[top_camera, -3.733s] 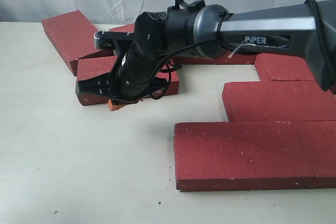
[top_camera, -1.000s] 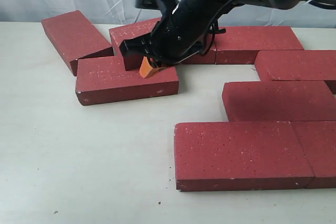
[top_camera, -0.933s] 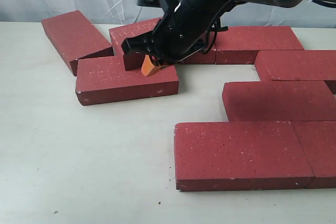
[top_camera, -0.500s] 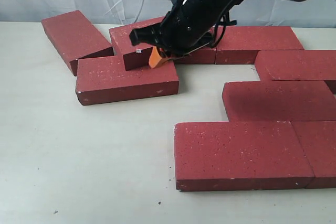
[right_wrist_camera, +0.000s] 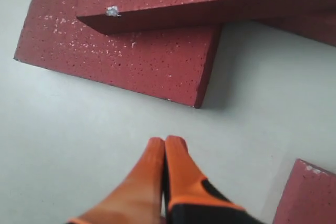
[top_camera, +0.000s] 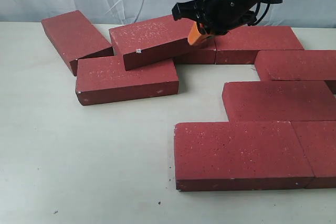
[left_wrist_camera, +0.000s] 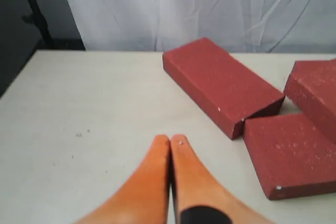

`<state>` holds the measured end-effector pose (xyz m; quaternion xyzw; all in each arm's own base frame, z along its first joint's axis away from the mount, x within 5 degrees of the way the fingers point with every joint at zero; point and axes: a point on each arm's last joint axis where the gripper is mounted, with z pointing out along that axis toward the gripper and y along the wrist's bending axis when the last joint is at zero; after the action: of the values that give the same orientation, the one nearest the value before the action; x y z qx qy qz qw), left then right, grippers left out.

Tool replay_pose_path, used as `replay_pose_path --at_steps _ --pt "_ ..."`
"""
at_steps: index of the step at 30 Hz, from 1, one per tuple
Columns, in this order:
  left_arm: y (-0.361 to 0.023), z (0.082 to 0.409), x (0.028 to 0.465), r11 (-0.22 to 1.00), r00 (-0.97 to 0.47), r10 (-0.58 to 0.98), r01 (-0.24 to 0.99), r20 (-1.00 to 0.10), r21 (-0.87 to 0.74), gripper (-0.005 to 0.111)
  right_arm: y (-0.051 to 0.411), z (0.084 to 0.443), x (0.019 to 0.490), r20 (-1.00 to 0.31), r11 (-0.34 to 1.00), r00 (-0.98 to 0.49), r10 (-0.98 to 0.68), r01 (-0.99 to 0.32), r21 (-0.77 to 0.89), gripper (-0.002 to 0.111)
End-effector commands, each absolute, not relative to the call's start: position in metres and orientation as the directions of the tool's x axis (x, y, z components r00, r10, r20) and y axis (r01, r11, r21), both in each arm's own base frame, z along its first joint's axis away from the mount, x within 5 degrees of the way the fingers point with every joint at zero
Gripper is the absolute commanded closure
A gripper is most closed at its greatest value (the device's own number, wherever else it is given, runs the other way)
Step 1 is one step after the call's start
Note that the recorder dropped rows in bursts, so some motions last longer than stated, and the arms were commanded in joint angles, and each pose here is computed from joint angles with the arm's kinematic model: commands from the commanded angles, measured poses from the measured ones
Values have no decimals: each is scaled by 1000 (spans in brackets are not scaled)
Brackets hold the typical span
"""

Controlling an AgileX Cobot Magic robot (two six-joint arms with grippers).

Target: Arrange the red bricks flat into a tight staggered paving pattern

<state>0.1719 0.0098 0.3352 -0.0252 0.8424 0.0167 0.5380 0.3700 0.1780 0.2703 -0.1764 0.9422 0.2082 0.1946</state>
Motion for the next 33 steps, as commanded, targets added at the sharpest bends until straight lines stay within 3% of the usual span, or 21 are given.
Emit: replay_pose_path --at_steps 1,5,10,16,33 --pt "9 325 212 998 -588 -52 -51 -807 -28 107 175 275 371 -453 854 -855 -252 -417 311 109" --pt "4 292 248 998 -730 -33 13 -682 -63 107 179 271 372 -459 853 -853 -247 -417 315 109" --pt "4 247 279 995 -809 -66 -9 -584 -100 107 223 232 378 -450 825 -865 -225 -414 384 109" --pt "2 221 291 987 -850 -123 -50 -512 -154 107 271 199 394 -427 794 -856 -290 -465 393 109" --pt "-5 158 325 964 -923 -170 -84 -346 -250 107 295 165 429 -438 801 -870 -227 -423 423 109"
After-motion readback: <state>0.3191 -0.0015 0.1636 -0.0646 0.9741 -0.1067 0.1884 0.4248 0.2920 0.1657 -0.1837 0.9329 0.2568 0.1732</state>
